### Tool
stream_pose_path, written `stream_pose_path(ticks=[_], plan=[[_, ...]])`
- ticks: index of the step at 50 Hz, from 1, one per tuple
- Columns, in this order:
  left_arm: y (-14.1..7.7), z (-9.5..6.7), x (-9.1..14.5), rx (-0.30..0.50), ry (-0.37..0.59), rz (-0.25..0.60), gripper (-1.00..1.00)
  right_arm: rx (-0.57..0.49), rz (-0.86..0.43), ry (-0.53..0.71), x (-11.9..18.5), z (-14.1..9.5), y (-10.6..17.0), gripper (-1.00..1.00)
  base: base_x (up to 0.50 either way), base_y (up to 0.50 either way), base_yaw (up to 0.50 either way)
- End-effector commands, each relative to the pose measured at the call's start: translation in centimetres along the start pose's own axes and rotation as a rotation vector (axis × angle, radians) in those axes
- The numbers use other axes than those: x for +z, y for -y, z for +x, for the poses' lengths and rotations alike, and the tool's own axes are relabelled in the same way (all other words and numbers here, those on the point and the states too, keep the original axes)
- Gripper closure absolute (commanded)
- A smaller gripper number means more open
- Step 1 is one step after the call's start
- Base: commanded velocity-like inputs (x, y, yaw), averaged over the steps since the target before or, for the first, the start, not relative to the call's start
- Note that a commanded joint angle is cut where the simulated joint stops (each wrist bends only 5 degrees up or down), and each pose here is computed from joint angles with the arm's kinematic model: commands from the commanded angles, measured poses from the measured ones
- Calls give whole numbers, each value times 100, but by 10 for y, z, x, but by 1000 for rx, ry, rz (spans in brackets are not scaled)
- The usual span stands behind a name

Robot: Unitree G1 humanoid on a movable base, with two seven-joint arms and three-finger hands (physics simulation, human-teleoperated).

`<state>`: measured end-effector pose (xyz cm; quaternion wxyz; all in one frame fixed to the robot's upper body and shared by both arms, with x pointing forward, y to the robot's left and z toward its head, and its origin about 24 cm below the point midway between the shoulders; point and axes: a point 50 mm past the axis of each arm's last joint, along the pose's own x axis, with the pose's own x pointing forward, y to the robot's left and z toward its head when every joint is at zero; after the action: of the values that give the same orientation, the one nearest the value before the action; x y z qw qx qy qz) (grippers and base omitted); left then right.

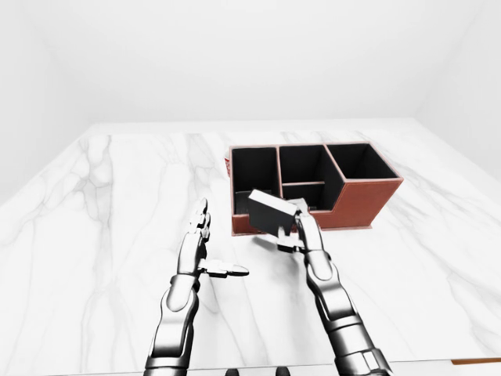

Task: Pick up the book and place it in the right compartment of the caddy.

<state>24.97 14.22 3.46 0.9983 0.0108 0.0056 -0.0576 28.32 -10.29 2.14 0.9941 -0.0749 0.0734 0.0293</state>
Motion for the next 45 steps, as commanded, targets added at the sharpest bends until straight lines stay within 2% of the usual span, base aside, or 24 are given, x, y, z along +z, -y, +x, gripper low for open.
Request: stream_pose_path(ticks=[1, 2, 6, 17, 29, 31, 36, 40, 45], plan=[[-2, 2, -2, 17, -5, 7, -100, -92, 168, 539, 128, -14, 50, 100, 0, 0, 0], [-2, 2, -2, 17, -6, 8, -100, -108, 186, 630, 148, -20, 58, 100, 0, 0, 0], [-2, 2, -3, 18, -6, 8, -100, -132, 209, 779, 181, -32, 72, 100, 0, 0, 0], [-1, 1, -1, 17, -5, 8, -100, -133, 212, 808, 188, -34, 75, 100, 0, 0, 0], [-1, 2, -2, 15, -4, 8, -100, -174, 207, 911, 223, -31, 96, 100, 0, 0, 0], [-1, 2, -2, 14, -5, 8, -100, -187, 197, 904, 227, -26, 101, 100, 0, 0, 0], [-1, 2, -3, 14, -6, 8, -100, -273, 168, 765, 227, 12, 130, 100, 0, 0, 0], [-1, 2, -3, 14, -6, 8, -100, -321, 160, 690, 223, 26, 149, 100, 0, 0, 0], [-1, 2, -4, 15, -8, 11, -100, -407, 125, 538, 205, 43, 183, 100, 0, 0, 0]])
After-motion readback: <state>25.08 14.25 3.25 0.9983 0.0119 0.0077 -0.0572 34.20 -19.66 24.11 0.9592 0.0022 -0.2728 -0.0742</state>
